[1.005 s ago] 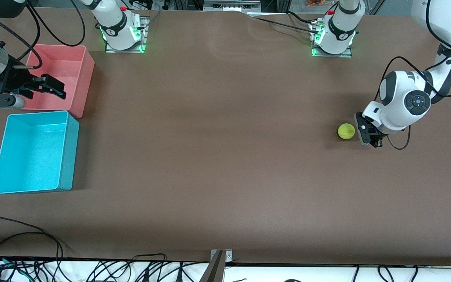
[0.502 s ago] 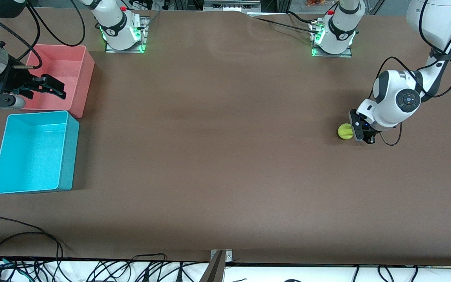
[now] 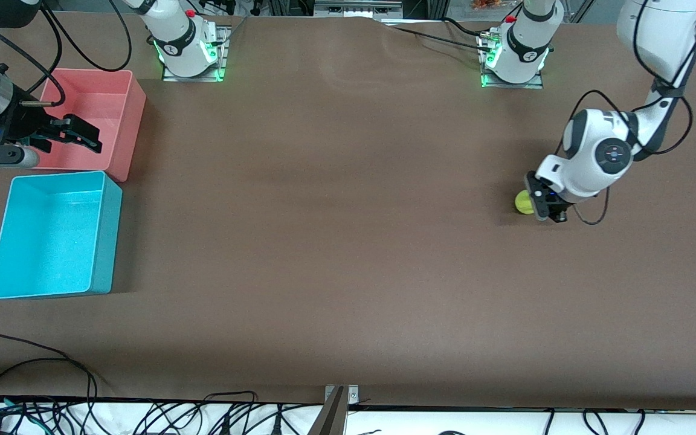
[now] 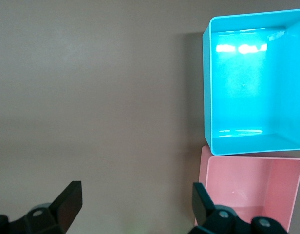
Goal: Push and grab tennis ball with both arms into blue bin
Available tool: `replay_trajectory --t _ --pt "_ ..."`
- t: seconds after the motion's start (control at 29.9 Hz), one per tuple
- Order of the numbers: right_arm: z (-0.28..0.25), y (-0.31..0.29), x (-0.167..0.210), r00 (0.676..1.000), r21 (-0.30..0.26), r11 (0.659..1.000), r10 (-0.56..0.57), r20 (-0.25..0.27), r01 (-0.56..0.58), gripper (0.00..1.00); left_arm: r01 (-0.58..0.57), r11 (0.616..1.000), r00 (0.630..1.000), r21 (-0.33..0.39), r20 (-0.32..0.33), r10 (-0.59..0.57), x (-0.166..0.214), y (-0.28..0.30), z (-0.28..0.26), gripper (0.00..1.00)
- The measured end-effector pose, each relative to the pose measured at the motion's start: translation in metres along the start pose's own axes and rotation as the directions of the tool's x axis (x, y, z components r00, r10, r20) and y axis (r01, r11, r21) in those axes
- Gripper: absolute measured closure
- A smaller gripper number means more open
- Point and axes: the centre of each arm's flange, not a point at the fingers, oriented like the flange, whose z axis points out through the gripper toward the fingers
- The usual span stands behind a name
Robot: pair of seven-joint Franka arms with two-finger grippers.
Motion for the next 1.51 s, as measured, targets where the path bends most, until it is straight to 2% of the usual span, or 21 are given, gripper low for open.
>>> replay_trajectory --t 0.03,0.2,0.4,0.5,0.8,0.9,1.04,1.17,1.37,1.51 --pt "0.0 0.0 0.0 1.0 0.0 1.0 0.0 0.0 0.0 0.0 0.07 0.997 0.997 0.014 -0.026 -0.069 0.069 0.023 -0.01 0.99" --pt "0.0 0.0 0.0 1.0 0.0 1.0 0.0 0.0 0.0 0.0 0.143 0.99 0.99 0.008 -0.02 -0.143 0.111 0.036 -0.019 0.99" --pt "0.0 0.0 0.0 1.0 0.0 1.0 -0.001 0.0 0.001 0.0 0.172 0.985 0.985 0.001 0.018 -0.172 0.157 0.038 -0.046 0.99" --pt "0.0 0.0 0.0 1.0 0.0 1.0 -0.004 0.0 0.004 0.0 0.178 0.984 0.984 0.002 0.024 -0.178 0.15 0.025 -0.053 0.99" --pt "0.002 0.0 -0.001 1.0 -0.001 1.0 -0.022 0.014 0.022 0.0 0.203 0.979 0.979 -0.008 0.032 -0.203 0.087 -0.014 -0.051 0.99" --pt "0.007 -0.001 -0.005 0.998 -0.002 1.0 -0.025 0.062 0.026 0.0 0.217 0.976 0.975 -0.012 0.046 -0.216 0.078 -0.017 -0.058 0.99" --pt "0.023 -0.006 -0.015 0.982 -0.007 0.999 -0.035 0.188 0.037 0.0 0.235 0.972 0.97 0.004 0.062 -0.235 0.068 -0.022 -0.089 0.99" --pt "0.04 -0.012 -0.018 0.963 -0.009 0.999 -0.046 0.265 0.051 0.0 0.254 0.966 0.965 0.043 0.061 -0.257 0.057 -0.024 -0.134 0.99" --pt "0.077 -0.023 -0.02 0.94 -0.008 0.998 -0.063 0.336 0.07 0.0 0.276 0.954 0.959 0.121 0.032 -0.282 0.043 -0.017 -0.208 0.99" --pt "0.112 -0.035 -0.024 0.93 -0.006 0.996 -0.084 0.358 0.093 0.0 0.289 0.943 0.955 0.163 0.013 -0.295 0.035 -0.009 -0.247 0.99"
